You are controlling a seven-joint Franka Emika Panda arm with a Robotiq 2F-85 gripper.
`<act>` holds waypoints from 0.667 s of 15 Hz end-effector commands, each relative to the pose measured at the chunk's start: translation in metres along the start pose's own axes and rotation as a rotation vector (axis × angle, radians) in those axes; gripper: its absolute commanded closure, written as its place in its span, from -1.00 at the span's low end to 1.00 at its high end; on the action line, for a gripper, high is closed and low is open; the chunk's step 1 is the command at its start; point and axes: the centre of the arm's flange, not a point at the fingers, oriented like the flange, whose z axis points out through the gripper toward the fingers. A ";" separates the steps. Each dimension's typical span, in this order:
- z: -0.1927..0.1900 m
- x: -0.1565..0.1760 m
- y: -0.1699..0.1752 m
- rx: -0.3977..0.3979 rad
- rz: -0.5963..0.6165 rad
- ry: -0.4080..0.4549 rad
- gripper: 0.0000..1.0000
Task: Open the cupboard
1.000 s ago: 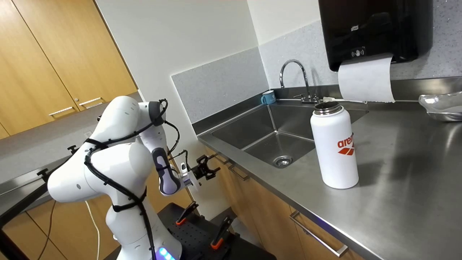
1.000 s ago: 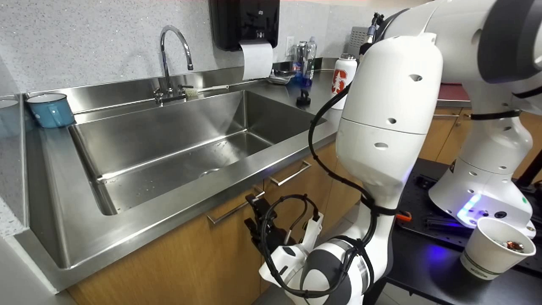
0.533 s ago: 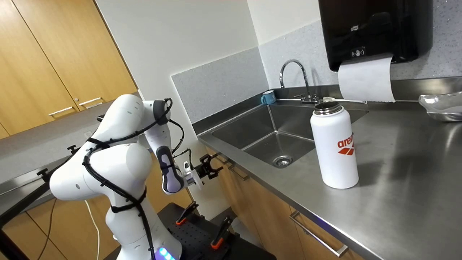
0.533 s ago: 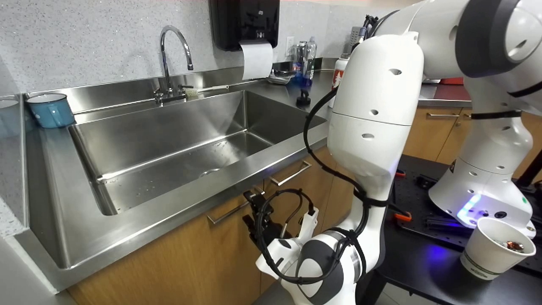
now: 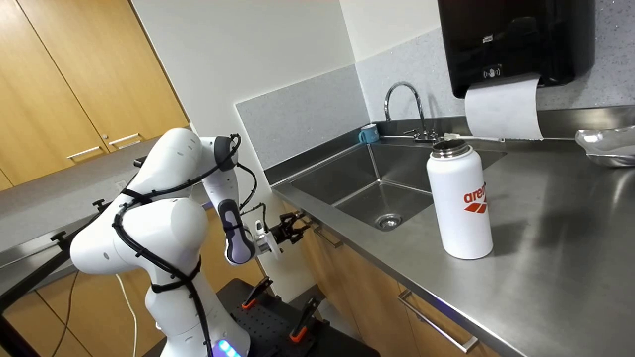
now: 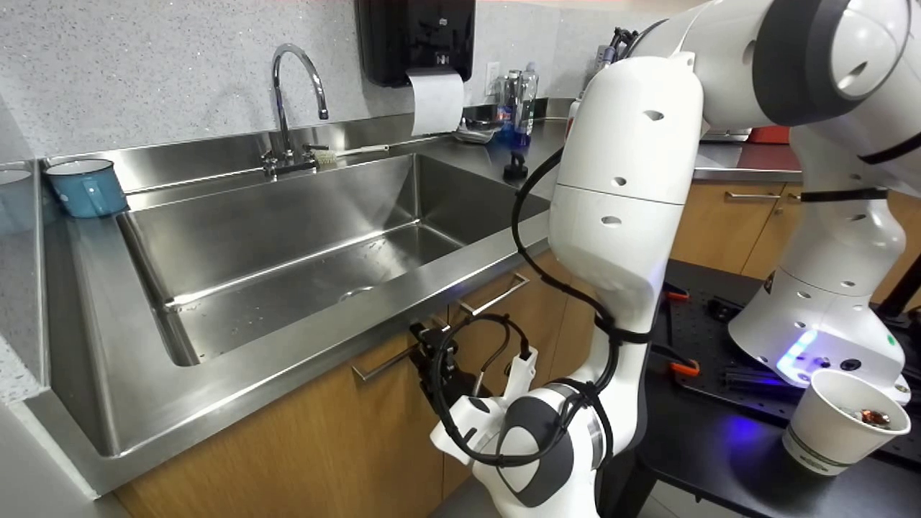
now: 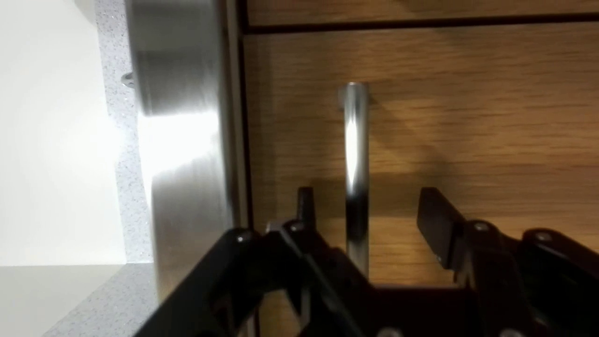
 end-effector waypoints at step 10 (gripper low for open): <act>-0.039 0.011 0.024 0.032 -0.003 -0.052 0.94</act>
